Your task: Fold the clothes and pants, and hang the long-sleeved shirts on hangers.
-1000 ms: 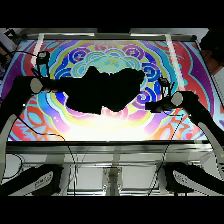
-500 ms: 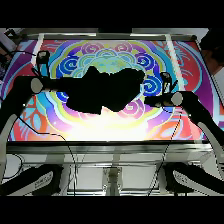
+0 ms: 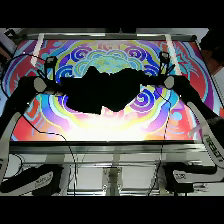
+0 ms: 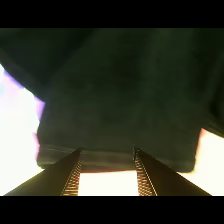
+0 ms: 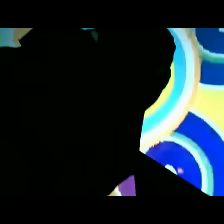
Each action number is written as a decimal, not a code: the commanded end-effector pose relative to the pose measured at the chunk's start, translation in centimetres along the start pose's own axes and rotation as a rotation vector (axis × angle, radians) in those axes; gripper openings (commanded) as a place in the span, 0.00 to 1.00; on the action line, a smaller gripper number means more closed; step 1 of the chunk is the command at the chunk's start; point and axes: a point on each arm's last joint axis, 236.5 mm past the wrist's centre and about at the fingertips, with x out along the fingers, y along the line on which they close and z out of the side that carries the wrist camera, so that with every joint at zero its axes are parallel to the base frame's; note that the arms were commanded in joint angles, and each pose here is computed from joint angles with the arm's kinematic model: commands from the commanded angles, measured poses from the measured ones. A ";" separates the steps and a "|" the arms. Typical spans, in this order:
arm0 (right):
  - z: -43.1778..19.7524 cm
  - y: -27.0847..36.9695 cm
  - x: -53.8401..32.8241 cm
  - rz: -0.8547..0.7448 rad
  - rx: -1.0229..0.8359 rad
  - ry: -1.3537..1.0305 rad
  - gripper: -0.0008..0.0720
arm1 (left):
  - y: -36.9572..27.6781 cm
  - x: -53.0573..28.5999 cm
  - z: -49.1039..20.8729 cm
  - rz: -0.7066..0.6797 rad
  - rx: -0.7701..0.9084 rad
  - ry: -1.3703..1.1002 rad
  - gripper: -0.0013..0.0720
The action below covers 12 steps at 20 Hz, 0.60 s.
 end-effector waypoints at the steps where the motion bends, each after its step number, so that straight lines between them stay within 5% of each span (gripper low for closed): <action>1: 3.0 0.2 3.4 0.005 0.029 -0.005 0.55 | -4.7 -0.1 -1.4 -0.163 0.085 0.048 0.51; 3: 3.6 0.0 5.1 0.003 0.076 0.009 0.63 | -6.1 0.0 -1.7 -0.180 0.116 0.055 0.51; 12: -0.6 1.9 8.8 0.059 0.111 0.239 0.63 | -8.4 0.1 -2.4 -0.207 0.163 0.065 0.51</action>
